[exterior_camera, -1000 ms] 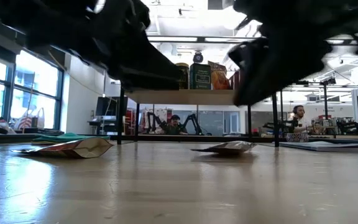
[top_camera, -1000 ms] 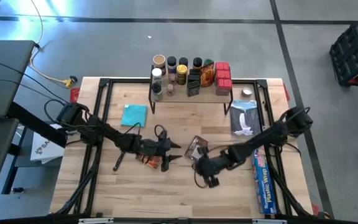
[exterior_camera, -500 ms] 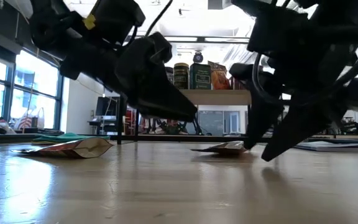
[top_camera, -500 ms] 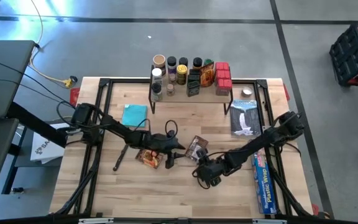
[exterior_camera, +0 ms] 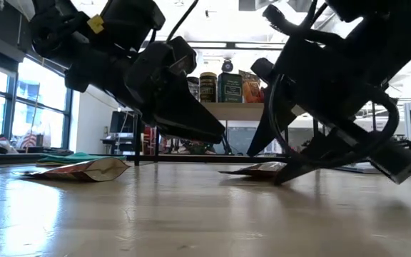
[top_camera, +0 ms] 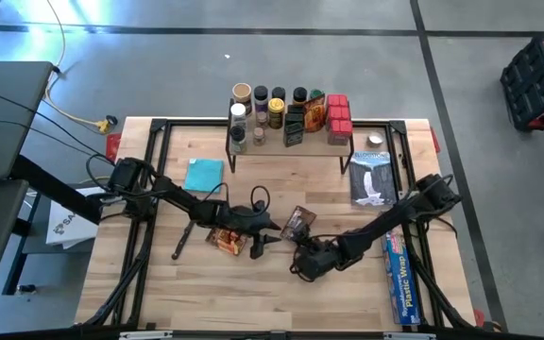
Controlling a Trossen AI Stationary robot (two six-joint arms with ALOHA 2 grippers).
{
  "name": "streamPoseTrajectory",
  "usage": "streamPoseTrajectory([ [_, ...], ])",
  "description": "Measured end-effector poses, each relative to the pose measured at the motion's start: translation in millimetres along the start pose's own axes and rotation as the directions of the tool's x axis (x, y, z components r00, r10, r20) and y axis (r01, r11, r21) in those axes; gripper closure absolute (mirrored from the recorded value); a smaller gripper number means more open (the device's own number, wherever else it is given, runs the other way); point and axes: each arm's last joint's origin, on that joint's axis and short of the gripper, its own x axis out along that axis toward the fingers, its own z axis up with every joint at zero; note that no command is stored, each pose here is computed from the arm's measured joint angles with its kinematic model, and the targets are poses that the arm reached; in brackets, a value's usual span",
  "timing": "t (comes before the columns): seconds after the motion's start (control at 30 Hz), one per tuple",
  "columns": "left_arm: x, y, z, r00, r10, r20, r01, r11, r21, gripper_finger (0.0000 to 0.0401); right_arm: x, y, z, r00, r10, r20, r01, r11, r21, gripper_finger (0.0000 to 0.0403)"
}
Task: Shelf spices
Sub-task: Put the orange seasoning bag on the shelf aligned with the other orange seasoning bag
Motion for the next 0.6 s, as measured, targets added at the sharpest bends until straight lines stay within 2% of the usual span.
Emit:
streamPoseTrajectory([
  [0.1, 0.0, 0.1, -0.1, 1.000, 0.002, -0.001, -0.002, 1.000, 0.000, 0.0231, 4.9, 1.1, 0.2, 1.000, -0.027, -0.004, 0.027, 1.000, 0.005, 0.0214],
  [0.27, 0.0, -0.5, -0.3, 1.000, 0.001, -0.002, -0.001, 1.000, 0.001, 0.0231, 9.2, -3.6, -3.4, 1.000, -0.004, -0.016, 0.004, 0.999, 0.046, 0.0248],
  [0.6, -0.3, -3.9, -1.2, 1.000, -0.002, -0.002, 0.003, 1.000, 0.007, 0.0231, 16.0, -11.5, -9.7, 0.999, 0.022, -0.035, -0.020, 0.998, 0.059, 0.0279],
])
